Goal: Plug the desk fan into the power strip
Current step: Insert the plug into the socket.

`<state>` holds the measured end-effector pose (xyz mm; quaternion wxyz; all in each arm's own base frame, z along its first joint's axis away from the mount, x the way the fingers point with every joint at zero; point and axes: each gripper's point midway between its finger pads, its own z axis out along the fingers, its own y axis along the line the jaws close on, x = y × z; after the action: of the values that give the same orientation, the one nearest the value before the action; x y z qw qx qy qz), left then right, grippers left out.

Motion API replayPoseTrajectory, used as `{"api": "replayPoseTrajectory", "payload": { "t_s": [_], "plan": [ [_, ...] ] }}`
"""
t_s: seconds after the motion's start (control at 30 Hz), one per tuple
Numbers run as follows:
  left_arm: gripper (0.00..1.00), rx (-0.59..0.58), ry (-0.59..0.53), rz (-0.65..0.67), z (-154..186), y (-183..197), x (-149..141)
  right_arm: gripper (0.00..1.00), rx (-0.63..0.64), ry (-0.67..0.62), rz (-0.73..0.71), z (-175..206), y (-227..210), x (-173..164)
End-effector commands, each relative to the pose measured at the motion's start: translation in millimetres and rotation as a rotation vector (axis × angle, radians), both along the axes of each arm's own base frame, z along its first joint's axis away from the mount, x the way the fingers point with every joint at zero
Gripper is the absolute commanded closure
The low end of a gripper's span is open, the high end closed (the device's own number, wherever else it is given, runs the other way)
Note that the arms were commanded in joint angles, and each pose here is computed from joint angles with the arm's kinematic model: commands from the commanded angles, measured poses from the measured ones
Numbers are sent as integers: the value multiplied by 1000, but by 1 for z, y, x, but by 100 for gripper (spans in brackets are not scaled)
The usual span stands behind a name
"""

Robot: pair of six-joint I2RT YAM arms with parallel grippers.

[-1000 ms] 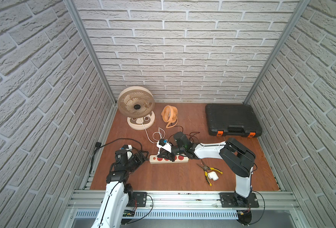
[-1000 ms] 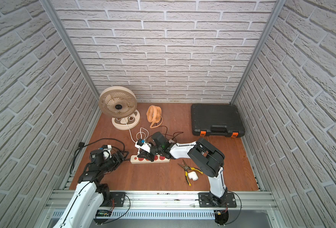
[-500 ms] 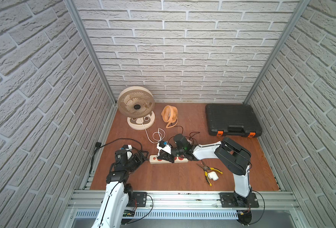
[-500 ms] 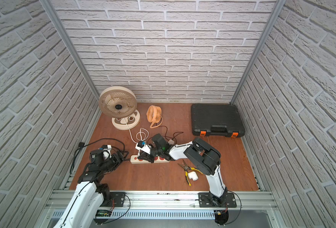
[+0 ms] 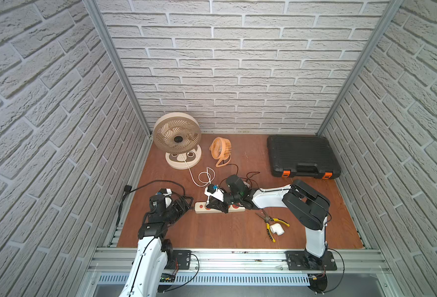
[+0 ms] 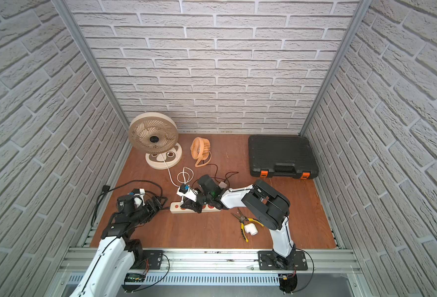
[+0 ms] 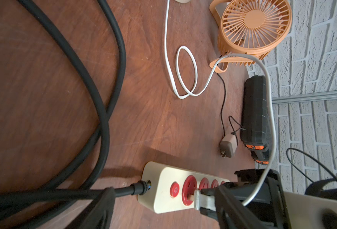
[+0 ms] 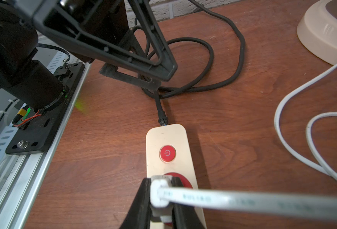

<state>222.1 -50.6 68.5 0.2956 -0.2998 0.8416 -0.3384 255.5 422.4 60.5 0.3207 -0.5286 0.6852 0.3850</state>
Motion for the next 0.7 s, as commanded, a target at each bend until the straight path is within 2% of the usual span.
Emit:
{"api": "replayPoseTrajectory", "payload": {
  "t_s": [0.0,0.23,0.4,0.67],
  "plan": [
    [17,16,-52,-13,13,1,6,97,-24,5,-11,-7,-4,1],
    [17,15,-54,-14,14,1,6,97,-91,33,-13,-50,-19,-9],
    [17,14,-57,-15,16,1,6,97,-184,41,5,-76,-37,-20],
    [17,13,-61,-17,17,0,7,97,-310,31,30,-99,-54,-24]
  ]
}}
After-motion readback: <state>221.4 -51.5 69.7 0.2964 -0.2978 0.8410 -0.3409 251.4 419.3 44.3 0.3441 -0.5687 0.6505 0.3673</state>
